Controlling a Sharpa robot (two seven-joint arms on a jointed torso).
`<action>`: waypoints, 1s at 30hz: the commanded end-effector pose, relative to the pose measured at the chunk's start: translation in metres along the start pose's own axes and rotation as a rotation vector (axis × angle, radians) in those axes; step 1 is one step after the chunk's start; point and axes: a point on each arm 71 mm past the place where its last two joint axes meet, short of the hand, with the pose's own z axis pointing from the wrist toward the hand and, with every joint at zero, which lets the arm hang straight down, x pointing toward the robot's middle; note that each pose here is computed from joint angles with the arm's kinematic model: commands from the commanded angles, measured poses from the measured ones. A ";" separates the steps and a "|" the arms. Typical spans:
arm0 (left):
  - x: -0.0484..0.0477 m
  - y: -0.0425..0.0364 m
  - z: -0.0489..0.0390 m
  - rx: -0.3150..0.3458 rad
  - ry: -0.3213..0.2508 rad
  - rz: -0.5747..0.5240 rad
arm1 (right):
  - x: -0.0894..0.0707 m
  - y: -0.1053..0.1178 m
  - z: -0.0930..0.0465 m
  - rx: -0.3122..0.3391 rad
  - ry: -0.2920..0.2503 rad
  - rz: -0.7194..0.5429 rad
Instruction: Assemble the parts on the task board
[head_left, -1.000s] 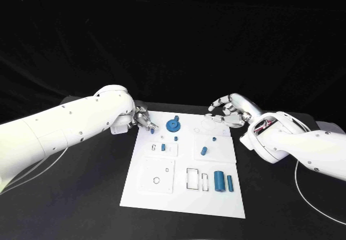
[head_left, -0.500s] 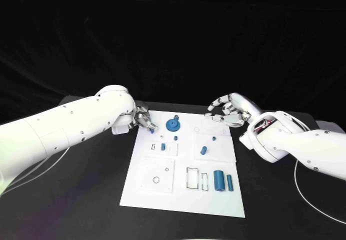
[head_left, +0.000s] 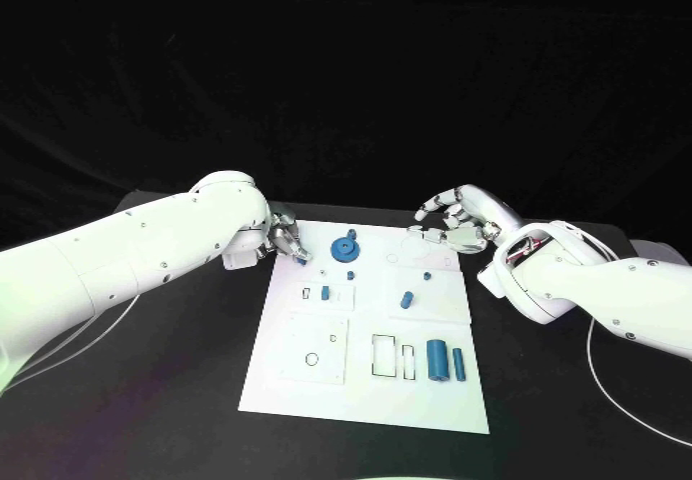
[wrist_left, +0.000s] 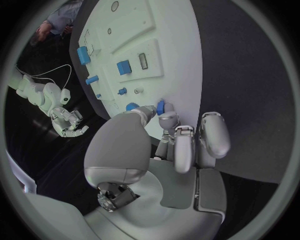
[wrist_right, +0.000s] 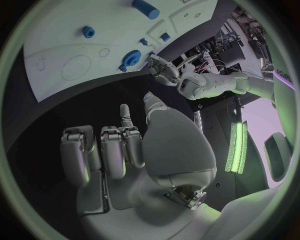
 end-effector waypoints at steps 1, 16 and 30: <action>0.0006 -0.0030 0.0002 0.024 0.004 -0.016 | 0.001 0.000 0.000 -0.004 0.012 -0.007; 0.0047 0.0007 -0.0102 0.076 0.011 -0.148 | 0.001 -0.001 -0.001 0.002 0.019 -0.009; 0.0279 0.0029 -0.0396 0.143 0.014 -0.184 | 0.000 -0.003 -0.001 0.011 0.023 -0.011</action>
